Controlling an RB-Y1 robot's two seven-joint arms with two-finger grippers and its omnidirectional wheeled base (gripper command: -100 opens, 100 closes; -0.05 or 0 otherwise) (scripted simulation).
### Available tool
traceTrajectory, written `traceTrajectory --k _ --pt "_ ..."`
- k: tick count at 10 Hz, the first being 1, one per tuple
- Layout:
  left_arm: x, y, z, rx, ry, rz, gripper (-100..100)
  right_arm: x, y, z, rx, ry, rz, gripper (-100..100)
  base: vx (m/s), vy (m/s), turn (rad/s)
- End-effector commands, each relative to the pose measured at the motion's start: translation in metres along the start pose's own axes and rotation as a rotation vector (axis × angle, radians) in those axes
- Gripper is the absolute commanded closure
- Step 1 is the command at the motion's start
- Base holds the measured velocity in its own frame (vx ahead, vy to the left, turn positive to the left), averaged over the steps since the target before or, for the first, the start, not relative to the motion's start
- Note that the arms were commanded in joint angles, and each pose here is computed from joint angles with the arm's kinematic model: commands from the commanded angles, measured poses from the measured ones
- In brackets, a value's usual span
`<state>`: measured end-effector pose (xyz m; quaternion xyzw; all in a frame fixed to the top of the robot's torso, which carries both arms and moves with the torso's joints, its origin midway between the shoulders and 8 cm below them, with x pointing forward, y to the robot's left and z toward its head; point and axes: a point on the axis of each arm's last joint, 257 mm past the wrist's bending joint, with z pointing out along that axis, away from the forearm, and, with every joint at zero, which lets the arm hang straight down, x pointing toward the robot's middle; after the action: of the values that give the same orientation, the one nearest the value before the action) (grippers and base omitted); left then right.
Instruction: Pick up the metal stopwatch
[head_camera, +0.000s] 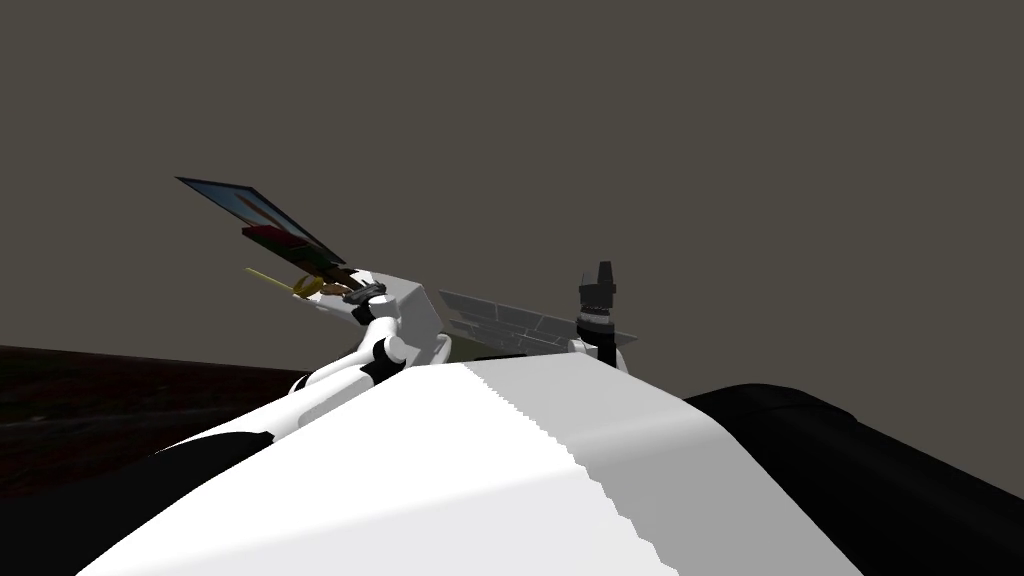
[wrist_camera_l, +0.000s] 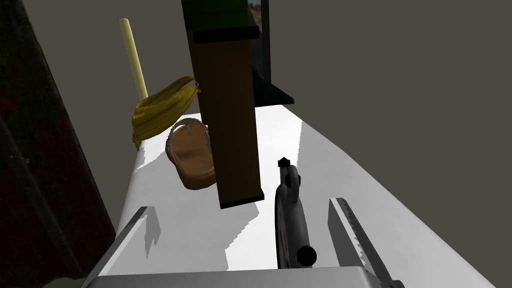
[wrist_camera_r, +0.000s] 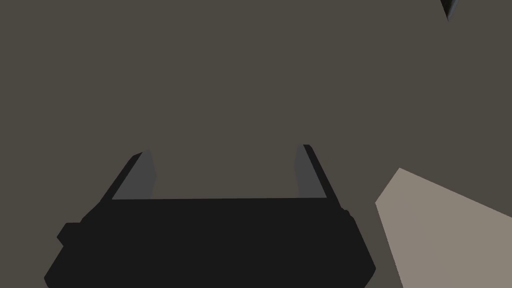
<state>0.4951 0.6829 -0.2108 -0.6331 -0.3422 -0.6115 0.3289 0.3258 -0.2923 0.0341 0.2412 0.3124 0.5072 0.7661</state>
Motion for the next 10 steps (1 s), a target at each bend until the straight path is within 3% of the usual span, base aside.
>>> traceTrajectory --k 1,10 --pt "0.0020 0.0029 -0.0010 -0.029 -0.001 -0.010 -100 0.0000 0.0000 0.0000 0.000 0.000 0.000 0 -0.013 -0.017 0.049" --pt "0.0007 0.0065 -0.0011 -0.043 -0.006 -0.009 -100 -0.0002 0.0003 0.0003 -0.001 -0.001 0.000 0 -0.001 -0.001 0.002"
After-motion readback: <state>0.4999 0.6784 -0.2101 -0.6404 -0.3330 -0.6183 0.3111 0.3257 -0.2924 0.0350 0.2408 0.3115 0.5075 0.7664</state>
